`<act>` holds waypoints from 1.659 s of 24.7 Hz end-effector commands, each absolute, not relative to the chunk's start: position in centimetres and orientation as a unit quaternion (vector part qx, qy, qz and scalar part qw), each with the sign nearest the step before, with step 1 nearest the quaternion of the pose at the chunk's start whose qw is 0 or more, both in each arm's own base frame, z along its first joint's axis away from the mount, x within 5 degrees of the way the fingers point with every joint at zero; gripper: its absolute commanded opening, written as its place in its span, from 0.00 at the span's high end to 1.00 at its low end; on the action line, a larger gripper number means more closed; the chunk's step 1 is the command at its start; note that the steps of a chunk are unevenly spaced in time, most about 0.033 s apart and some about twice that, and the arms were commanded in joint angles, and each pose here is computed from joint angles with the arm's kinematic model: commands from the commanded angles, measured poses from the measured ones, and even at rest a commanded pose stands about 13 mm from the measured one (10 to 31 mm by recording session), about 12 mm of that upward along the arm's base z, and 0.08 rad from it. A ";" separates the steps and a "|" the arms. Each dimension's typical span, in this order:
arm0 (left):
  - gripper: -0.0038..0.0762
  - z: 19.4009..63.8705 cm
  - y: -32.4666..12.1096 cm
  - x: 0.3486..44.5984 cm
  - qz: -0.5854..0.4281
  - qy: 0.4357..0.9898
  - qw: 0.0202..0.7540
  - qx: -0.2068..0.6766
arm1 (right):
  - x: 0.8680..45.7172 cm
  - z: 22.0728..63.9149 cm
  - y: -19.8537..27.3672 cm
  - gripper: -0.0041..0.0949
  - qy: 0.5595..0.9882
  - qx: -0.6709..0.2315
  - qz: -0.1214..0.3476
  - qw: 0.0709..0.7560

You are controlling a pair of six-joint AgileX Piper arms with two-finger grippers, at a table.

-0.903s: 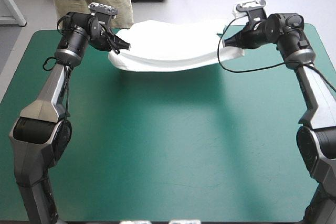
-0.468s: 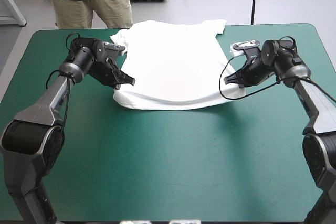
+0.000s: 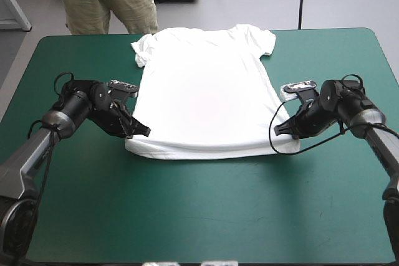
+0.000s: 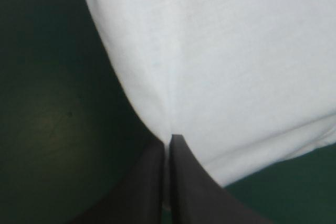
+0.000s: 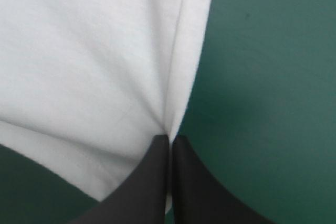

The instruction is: Fold the cloth

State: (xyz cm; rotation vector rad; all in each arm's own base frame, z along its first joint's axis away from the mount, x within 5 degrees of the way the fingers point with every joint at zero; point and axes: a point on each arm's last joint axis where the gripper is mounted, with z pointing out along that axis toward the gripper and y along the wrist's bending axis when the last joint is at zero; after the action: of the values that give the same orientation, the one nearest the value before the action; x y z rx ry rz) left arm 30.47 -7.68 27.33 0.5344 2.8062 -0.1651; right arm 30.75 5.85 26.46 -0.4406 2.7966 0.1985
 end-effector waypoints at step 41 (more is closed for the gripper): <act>0.36 28.0 -6.7 23.2 -0.097 0.959 0.200 0.176 | 20.2 29.4 4.5 0.61 0.964 -0.141 0.091 0.207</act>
State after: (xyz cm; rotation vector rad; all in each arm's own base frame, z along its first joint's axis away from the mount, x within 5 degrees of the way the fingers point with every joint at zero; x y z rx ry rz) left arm 21.98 -6.56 26.20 0.5784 2.8637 -0.2811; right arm 19.40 4.57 26.28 -0.3998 2.8260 0.2717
